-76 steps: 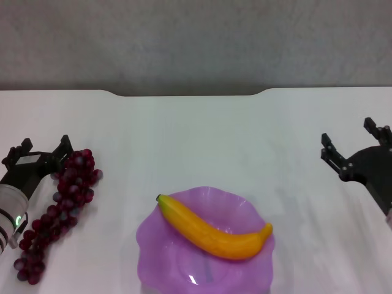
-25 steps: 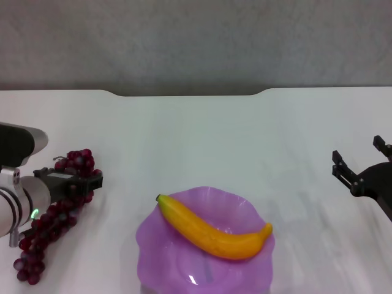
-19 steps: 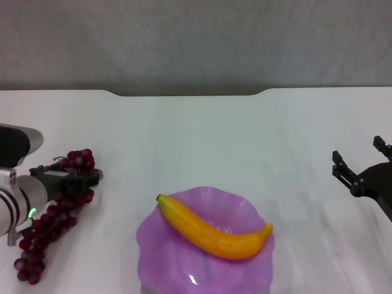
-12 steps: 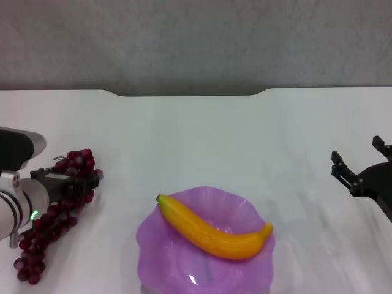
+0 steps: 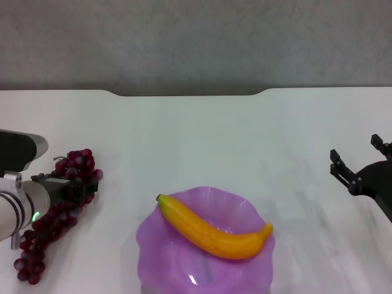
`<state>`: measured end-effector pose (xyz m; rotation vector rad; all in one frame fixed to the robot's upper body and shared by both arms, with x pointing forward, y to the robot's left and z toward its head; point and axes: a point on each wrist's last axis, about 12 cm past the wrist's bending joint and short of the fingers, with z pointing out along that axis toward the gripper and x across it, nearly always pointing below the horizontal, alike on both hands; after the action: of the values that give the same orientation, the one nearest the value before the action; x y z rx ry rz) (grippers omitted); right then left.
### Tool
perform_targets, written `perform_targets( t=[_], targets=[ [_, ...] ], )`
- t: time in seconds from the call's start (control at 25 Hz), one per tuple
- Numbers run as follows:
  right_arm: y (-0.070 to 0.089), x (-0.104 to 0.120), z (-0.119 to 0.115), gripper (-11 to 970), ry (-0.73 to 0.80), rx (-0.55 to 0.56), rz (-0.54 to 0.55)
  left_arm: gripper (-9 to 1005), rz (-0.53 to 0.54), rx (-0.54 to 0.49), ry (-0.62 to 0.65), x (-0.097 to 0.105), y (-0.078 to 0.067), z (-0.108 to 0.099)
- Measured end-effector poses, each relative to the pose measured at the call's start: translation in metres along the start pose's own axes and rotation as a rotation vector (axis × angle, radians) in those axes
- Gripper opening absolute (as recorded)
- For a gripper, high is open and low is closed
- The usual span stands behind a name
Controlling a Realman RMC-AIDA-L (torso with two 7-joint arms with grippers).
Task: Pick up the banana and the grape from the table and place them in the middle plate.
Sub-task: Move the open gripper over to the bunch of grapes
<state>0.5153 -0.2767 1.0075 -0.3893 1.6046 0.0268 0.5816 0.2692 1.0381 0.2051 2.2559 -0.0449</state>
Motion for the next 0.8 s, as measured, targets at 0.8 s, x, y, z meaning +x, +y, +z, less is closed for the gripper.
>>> perform_targets(
  t=[0.8],
  targets=[
    [0.002, 0.000, 0.000, 894, 0.000, -0.002, -0.004, 445, -0.019, -0.036, -0.030, 0.009, 0.010, 0.002]
  ],
)
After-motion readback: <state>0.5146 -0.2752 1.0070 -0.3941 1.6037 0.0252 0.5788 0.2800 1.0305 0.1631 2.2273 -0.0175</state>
